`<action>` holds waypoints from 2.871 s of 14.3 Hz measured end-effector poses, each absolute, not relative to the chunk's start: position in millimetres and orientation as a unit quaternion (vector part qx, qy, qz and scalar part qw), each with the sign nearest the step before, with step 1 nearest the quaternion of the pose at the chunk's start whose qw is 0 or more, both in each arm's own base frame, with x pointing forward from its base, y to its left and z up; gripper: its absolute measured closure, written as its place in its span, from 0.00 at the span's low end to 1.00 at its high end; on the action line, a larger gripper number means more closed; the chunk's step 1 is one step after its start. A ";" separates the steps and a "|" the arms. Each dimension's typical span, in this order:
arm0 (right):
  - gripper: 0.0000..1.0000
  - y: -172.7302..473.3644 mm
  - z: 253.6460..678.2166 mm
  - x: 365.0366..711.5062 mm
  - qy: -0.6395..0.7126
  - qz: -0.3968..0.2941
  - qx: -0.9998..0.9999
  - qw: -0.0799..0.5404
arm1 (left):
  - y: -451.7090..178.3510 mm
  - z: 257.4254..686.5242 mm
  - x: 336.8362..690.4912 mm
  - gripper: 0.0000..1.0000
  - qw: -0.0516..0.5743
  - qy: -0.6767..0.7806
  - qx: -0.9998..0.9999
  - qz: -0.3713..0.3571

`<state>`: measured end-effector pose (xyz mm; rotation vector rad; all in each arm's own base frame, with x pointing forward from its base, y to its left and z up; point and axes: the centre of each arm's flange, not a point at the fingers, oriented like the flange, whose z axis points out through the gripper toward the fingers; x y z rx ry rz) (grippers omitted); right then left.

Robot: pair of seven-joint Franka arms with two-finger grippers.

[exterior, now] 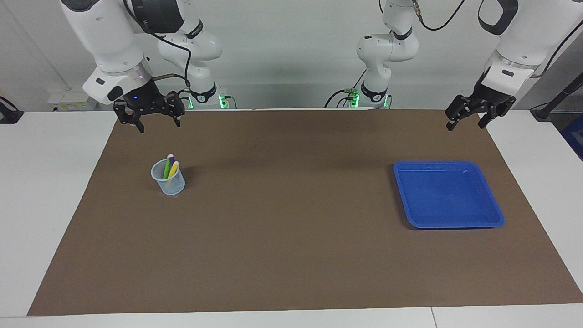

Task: Right arm passes pens to left for tray arrangement

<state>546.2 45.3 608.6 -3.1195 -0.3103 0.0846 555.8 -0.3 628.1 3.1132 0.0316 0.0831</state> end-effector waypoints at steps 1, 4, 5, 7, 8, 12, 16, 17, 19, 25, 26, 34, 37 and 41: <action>0.00 48.7 609.1 545.7 -0.119 0.026 -0.993 0.003 | 0.3 628.1 555.8 0.00 0.014 0.011 0.999 0.027; 0.00 56.8 599.5 546.1 -0.187 0.014 -0.982 0.004 | 1.5 628.0 555.8 0.00 0.014 0.012 0.999 0.027; 0.00 60.0 590.2 544.6 -0.211 0.009 -0.977 0.003 | 1.5 627.9 555.7 0.00 0.014 0.012 1.000 0.026; 0.00 62.3 562.8 537.1 -0.273 0.005 -0.962 0.003 | 1.6 627.6 555.7 0.00 0.014 0.012 1.000 0.026; 0.00 61.2 546.9 531.2 -0.294 0.006 -0.956 0.003 | 1.6 627.4 555.6 0.00 0.013 0.012 1.000 0.025; 0.00 55.7 495.5 508.4 -0.338 0.033 -0.941 0.009 | 1.5 626.7 555.0 0.00 0.014 0.012 1.000 0.023; 0.00 37.3 462.0 505.5 -0.392 0.023 -0.920 0.009 | -5.4 627.8 554.1 0.00 0.014 0.005 1.000 0.023; 0.09 29.3 458.1 505.7 -0.398 0.021 -0.917 0.009 | -8.7 629.2 553.3 0.00 0.014 0.002 1.000 0.024; 0.20 22.3 453.1 506.1 -0.401 0.014 -0.916 0.007 | -17.5 631.4 551.2 0.00 0.014 -0.006 1.000 0.025; 0.20 9.6 430.8 504.8 -0.390 0.021 -0.920 0.010 | -21.6 618.5 541.1 0.00 0.014 -0.010 1.000 0.009; 0.20 4.6 426.7 505.5 -0.386 0.020 -0.922 0.010 | -21.3 618.7 539.7 0.00 0.014 -0.010 1.000 0.009; 0.39 -6.3 403.9 500.2 -0.376 0.039 -0.925 0.018 | -14.9 601.3 528.7 0.00 0.015 -0.004 1.000 -0.011; 0.40 -6.9 401.9 499.1 -0.376 0.041 -0.926 0.019 | -20.9 597.1 522.3 0.00 0.015 0.011 1.000 -0.014; 0.40 -7.4 401.3 498.7 -0.375 0.042 -0.926 0.020 | -34.5 585.5 517.1 0.00 0.023 0.037 0.999 -0.009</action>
